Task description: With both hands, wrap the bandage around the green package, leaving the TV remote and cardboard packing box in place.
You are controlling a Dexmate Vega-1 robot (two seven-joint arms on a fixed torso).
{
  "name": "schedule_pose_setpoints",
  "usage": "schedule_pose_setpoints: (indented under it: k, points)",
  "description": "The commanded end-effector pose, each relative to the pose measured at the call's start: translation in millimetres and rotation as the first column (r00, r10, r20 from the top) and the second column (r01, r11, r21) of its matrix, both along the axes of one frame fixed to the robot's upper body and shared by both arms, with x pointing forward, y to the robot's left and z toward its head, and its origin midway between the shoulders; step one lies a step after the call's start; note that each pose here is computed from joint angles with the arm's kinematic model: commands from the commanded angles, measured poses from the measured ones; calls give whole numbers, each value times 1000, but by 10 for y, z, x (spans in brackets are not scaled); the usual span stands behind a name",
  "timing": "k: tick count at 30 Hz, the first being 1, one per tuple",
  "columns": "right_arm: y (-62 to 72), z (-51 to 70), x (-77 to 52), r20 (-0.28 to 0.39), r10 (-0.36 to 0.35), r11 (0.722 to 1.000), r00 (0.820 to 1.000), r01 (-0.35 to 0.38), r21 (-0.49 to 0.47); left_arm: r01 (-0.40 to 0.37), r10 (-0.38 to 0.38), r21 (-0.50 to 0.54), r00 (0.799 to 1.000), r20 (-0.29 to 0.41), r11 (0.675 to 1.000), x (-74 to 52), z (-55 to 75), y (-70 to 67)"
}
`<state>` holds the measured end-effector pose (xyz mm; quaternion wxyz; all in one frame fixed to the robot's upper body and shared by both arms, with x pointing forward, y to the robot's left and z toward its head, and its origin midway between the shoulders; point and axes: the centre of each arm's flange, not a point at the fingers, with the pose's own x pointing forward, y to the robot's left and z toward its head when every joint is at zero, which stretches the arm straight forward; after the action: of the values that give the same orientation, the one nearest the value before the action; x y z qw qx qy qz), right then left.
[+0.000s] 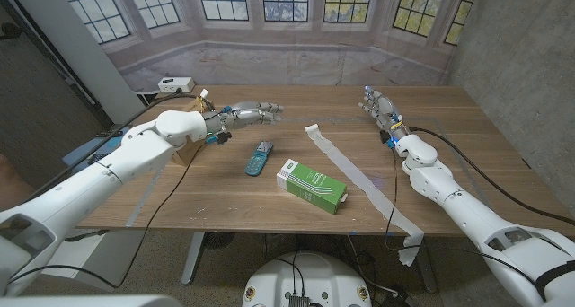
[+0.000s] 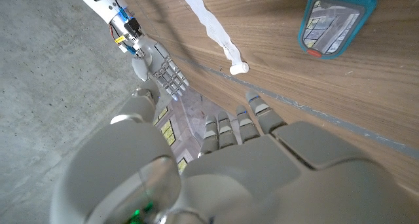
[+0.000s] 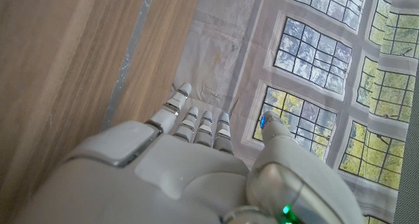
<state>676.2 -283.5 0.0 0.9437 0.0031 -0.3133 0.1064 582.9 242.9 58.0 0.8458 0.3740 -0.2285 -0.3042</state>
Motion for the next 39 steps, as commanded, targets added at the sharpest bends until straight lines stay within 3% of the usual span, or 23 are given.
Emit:
schedule_pose_setpoints:
  k: [1, 19, 33, 39]
  points:
    - [-47, -11, -73, 7, -11, 1000, 1000, 11, 8, 21, -34, 192, 997, 62, 981, -198, 135, -42]
    - [-38, -79, -155, 8, -12, 1000, 1000, 12, 11, -21, -61, 443, 984, 170, 896, -430, 258, -189]
    - [11, 40, -200, 40, 20, 1000, 999, -20, 12, -61, -106, 573, 962, 253, 817, -570, 249, -309]
    - [49, 151, -206, 51, 23, 1000, 998, -22, -21, -93, -143, 643, 941, 305, 760, -646, 199, -407]
